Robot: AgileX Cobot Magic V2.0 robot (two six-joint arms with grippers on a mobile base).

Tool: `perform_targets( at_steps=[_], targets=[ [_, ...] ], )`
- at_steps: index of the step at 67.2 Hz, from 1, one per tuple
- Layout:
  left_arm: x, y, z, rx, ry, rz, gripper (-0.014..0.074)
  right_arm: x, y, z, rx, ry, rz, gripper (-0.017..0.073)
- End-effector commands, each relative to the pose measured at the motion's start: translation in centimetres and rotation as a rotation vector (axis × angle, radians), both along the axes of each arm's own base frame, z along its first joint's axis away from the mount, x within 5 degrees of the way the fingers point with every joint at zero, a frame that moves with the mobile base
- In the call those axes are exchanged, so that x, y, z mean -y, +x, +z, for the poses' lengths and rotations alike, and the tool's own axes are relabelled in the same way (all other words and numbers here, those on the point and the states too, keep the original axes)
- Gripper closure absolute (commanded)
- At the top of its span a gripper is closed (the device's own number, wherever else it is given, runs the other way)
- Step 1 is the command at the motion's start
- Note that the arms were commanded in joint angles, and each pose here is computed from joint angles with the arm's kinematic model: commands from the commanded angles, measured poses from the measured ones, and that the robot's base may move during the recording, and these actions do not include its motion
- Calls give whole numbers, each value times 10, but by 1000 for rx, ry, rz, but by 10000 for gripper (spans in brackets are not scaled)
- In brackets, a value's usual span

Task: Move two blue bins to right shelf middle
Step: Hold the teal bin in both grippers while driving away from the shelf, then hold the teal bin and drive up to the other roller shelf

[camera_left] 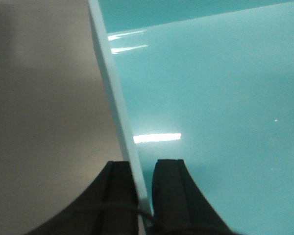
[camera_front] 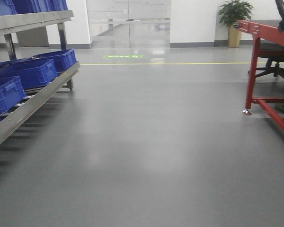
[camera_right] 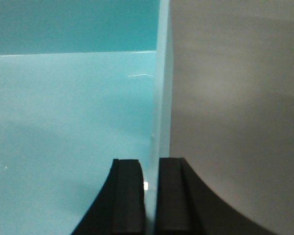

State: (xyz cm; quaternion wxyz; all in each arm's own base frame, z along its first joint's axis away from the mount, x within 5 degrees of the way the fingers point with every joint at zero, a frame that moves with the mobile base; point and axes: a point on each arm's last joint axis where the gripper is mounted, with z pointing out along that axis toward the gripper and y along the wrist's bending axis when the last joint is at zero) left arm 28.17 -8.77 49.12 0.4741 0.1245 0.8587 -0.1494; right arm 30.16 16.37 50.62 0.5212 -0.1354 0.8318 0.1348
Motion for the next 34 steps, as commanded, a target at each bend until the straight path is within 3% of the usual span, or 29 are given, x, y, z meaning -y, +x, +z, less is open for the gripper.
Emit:
perform_targets(
  at_steps=[1,34],
  targets=[
    [7,-9,13,49,-70,-48,704,-6,-3,11,69,72,39,712],
    [8,-5,10,46,-70,-46,704,-6,-2,14,102,88,42,712]
  ],
)
